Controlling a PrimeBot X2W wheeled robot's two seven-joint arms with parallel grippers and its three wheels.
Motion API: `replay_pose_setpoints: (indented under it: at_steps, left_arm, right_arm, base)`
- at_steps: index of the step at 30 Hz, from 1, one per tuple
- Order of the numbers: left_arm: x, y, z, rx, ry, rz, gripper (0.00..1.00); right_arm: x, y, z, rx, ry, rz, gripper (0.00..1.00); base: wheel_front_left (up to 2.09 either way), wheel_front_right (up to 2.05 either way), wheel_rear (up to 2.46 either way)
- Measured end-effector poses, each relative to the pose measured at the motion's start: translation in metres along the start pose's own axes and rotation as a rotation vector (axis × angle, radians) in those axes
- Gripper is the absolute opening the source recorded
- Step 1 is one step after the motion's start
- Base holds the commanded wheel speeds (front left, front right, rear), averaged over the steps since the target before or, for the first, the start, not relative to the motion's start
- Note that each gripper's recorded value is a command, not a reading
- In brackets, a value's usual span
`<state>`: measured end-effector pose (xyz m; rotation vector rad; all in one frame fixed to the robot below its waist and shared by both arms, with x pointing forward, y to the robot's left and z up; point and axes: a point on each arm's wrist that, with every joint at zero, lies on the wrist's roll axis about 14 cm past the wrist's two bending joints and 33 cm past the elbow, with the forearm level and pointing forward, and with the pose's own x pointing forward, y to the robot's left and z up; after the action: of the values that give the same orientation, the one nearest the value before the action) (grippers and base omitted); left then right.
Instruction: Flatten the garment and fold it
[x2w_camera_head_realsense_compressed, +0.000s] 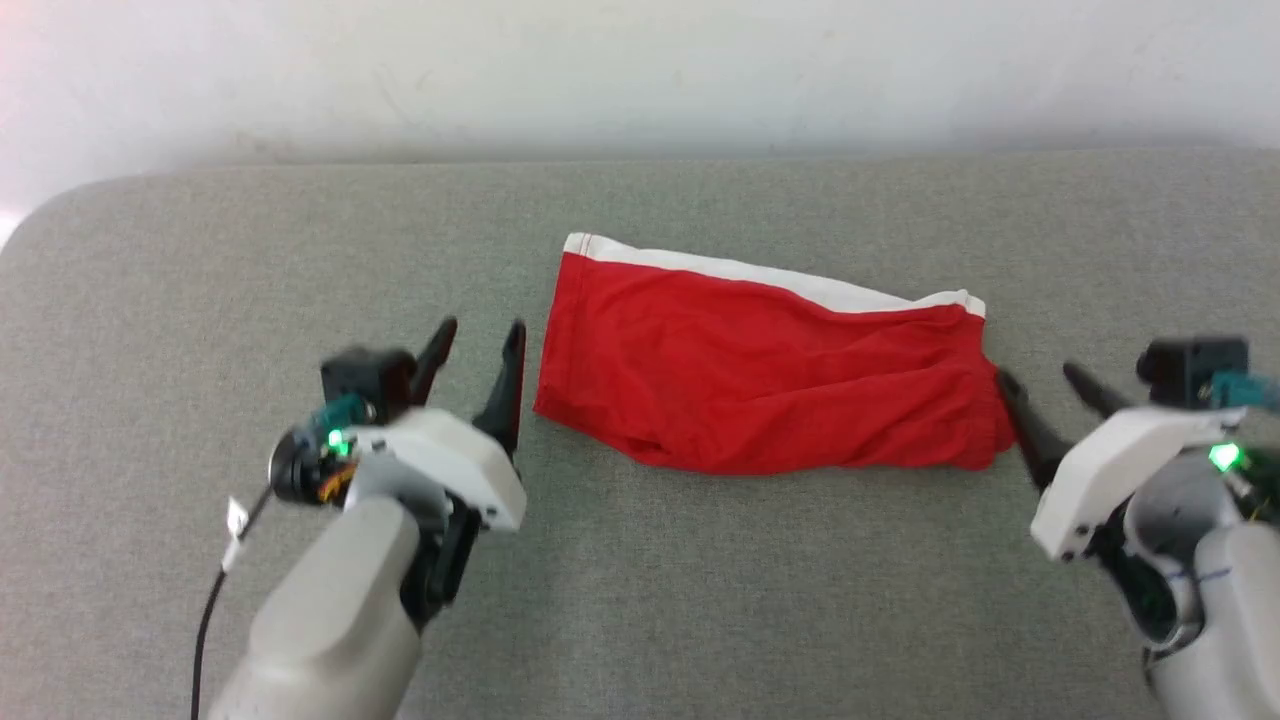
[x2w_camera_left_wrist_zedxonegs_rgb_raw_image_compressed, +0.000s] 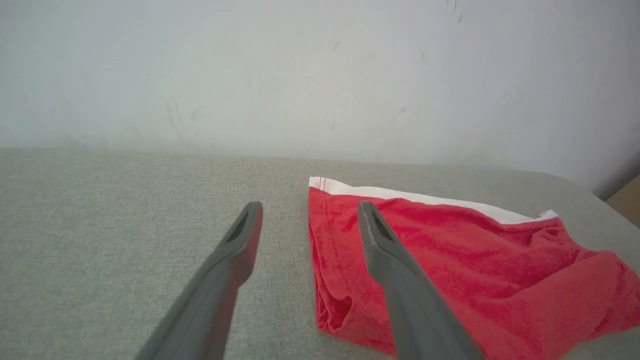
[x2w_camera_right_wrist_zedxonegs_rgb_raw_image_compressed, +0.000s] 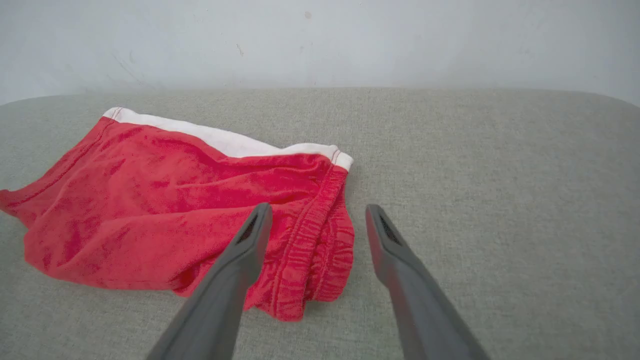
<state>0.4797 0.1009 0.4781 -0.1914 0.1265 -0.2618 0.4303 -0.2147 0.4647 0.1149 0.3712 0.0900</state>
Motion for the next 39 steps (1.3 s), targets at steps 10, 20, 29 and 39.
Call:
replay_pose_setpoints:
  at_steps: [10,20,29,39]
  left_arm:
    - [-0.017,-0.010,-0.050,0.049,0.187,-0.003,1.00]
    - [-0.008,-0.014,-0.082,0.029,0.347,0.009,1.00]
    - [0.005,-0.017,-0.104,0.029,0.496,0.005,0.40]
    - [0.003,-0.028,-0.098,0.008,0.486,-0.031,0.00]
  right_arm:
    - [-0.010,-0.008,-0.037,0.146,0.097,-0.117,1.00]
    - [-0.001,-0.012,-0.047,0.169,0.135,-0.126,1.00]
    - [-0.001,-0.023,-0.051,0.170,0.139,-0.156,1.00]
    - [0.004,-0.016,-0.051,0.199,0.141,-0.132,1.00]
  base:
    - [0.00,0.00,0.00]
    - [0.00,0.00,0.00]
    - [0.00,0.00,0.00]
    - [0.00,0.00,0.00]
